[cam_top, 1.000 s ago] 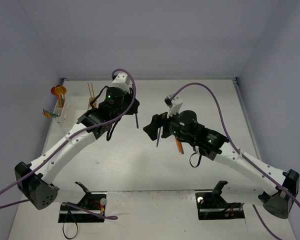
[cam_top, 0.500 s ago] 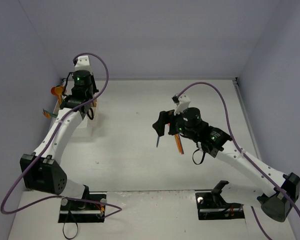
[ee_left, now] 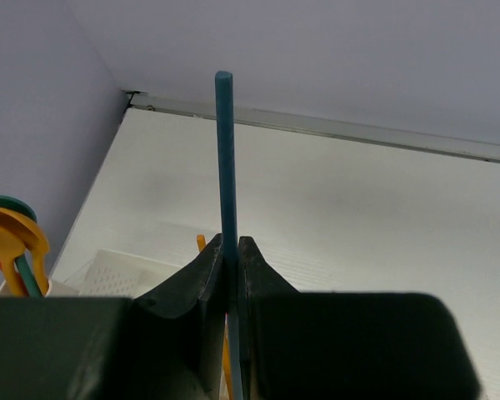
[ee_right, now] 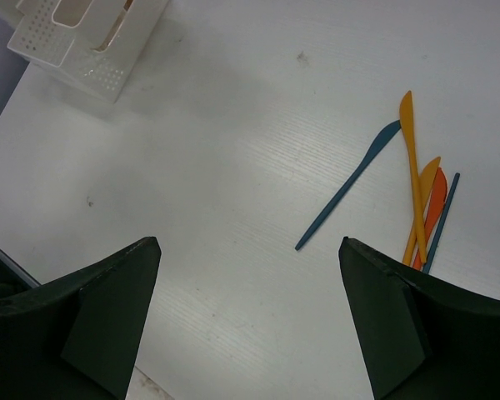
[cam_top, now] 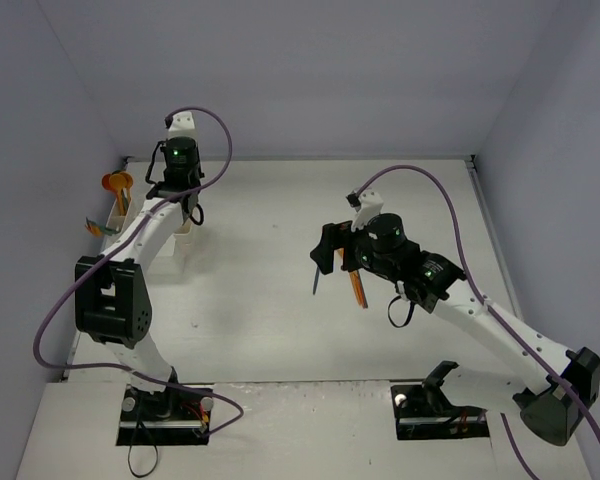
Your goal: Sort the eating utensils into containers
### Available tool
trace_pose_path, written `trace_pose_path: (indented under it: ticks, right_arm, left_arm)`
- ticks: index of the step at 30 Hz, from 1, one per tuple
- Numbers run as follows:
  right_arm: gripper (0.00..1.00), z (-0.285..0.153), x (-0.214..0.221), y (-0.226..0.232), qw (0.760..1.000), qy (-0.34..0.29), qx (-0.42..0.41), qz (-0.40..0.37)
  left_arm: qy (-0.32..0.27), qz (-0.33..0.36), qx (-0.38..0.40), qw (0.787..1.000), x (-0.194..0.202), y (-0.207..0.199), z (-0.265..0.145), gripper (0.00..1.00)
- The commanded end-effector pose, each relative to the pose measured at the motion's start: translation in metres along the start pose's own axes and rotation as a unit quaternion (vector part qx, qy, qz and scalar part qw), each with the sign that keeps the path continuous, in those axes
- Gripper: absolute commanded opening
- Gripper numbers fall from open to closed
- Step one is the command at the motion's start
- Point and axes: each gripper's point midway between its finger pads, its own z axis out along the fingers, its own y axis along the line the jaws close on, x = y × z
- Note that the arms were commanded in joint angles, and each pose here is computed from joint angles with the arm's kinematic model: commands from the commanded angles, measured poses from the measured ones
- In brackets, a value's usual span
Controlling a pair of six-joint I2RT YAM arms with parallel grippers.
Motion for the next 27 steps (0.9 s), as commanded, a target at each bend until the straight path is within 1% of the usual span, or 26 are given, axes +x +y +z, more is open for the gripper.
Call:
trace_pose_path:
  ticks: [1, 6, 9, 12, 17, 19, 21, 25, 27]
  right_arm:
    - [0.86, 0.0, -0.022, 0.007, 1.0, -0.025, -0.014, -0.007]
    - [0.86, 0.004, -0.02, 0.007, 1.0, -0.018, -0.016, -0.008]
    - [0.87, 0.004, -0.017, 0.007, 1.0, -0.015, -0.016, -0.006]
    - [0.87, 0.004, -0.016, 0.007, 1.0, -0.013, -0.016, -0.005]
    - [0.87, 0.002, -0.014, 0.003, 1.0, -0.014, -0.008, -0.002]
    - [0.87, 0.002, -0.012, -0.002, 1.0, -0.013, 0.003, 0.001]
    - [0.87, 0.001, -0.01, -0.006, 1.0, -0.011, 0.012, 0.002]
    - [0.87, 0.001, -0.004, -0.016, 0.999, -0.006, 0.035, 0.006]
    - [0.87, 0.001, -0.001, -0.025, 0.998, -0.004, 0.055, 0.008]
  left_arm:
    - [-0.09, -0.023, -0.03, 0.995, -0.053, 0.014, -0.001, 0.0]
    - [-0.086, -0.018, -0.042, 0.995, -0.037, 0.024, 0.005, 0.0]
    - [-0.079, -0.013, -0.032, 0.996, -0.028, 0.022, 0.01, 0.04]
    - [-0.071, -0.012, -0.028, 0.997, -0.019, 0.019, 0.014, 0.05]
    - [-0.06, -0.012, -0.038, 0.997, -0.007, 0.023, 0.013, 0.19]
    - [-0.06, -0.012, -0.041, 0.997, -0.007, 0.025, 0.011, 0.21]
    - [-0.063, -0.014, -0.042, 0.997, -0.01, 0.028, 0.007, 0.24]
    - [-0.072, -0.027, -0.045, 0.996, -0.019, 0.033, -0.005, 0.34]
    - [-0.078, -0.039, -0.045, 0.995, -0.024, 0.036, -0.014, 0.42]
